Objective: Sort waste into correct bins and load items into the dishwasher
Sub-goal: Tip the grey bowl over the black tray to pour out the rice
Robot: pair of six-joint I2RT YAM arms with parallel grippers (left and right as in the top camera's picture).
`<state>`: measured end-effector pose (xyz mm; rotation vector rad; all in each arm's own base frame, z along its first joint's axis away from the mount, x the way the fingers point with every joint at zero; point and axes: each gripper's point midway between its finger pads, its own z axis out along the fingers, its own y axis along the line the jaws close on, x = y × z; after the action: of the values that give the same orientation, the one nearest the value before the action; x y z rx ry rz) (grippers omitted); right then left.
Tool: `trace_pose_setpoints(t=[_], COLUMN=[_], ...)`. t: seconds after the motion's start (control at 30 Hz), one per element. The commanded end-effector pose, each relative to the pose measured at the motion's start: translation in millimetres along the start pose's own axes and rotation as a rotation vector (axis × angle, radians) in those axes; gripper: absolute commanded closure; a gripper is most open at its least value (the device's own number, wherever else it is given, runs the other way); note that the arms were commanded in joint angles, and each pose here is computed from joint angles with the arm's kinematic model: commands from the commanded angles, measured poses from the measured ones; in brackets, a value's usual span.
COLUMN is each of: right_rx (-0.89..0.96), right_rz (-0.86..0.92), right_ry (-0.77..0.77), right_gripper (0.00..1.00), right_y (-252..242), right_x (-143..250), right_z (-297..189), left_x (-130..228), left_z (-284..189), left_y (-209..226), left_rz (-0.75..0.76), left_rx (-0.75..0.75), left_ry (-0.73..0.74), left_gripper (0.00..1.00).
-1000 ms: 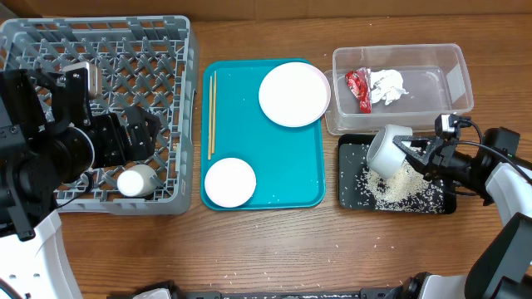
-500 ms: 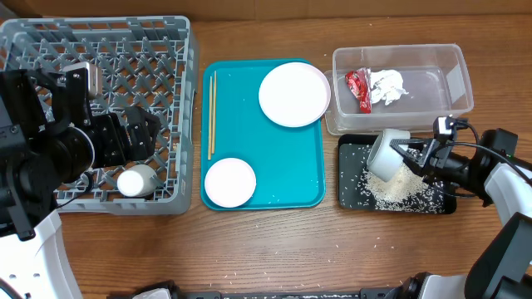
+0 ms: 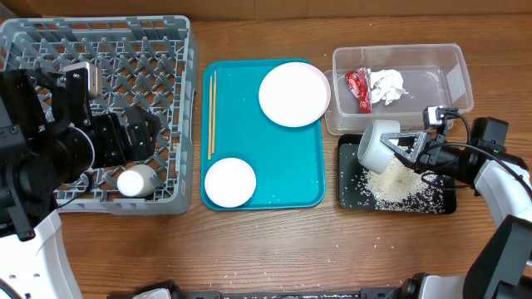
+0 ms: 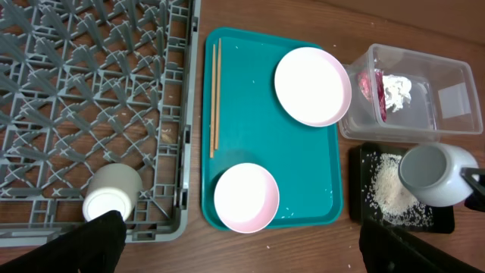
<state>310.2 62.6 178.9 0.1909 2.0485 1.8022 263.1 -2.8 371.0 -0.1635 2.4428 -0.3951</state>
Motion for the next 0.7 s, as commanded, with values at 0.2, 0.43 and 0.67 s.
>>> trace_pose_setpoints(t=[0.2,0.43,0.67], right_rx=[-0.069,0.190,0.112], right_rz=[-0.087,0.130,0.011], right_ry=[0.050,0.056,0.187], right_gripper=[0.96,0.96,0.96], right_y=[24,-17,37], right_x=[5,7,23], right_z=[12,22,60], left_x=[-3,-3,-3], left_z=[-3,-3,-3], left_y=[-4,-4,-4], left_rz=[0.029,0.029,0.029], left_rx=[0.016,0.016,0.016], left_ry=[-0.012,-0.012,-0.012], left_gripper=[0.00,0.00,0.00])
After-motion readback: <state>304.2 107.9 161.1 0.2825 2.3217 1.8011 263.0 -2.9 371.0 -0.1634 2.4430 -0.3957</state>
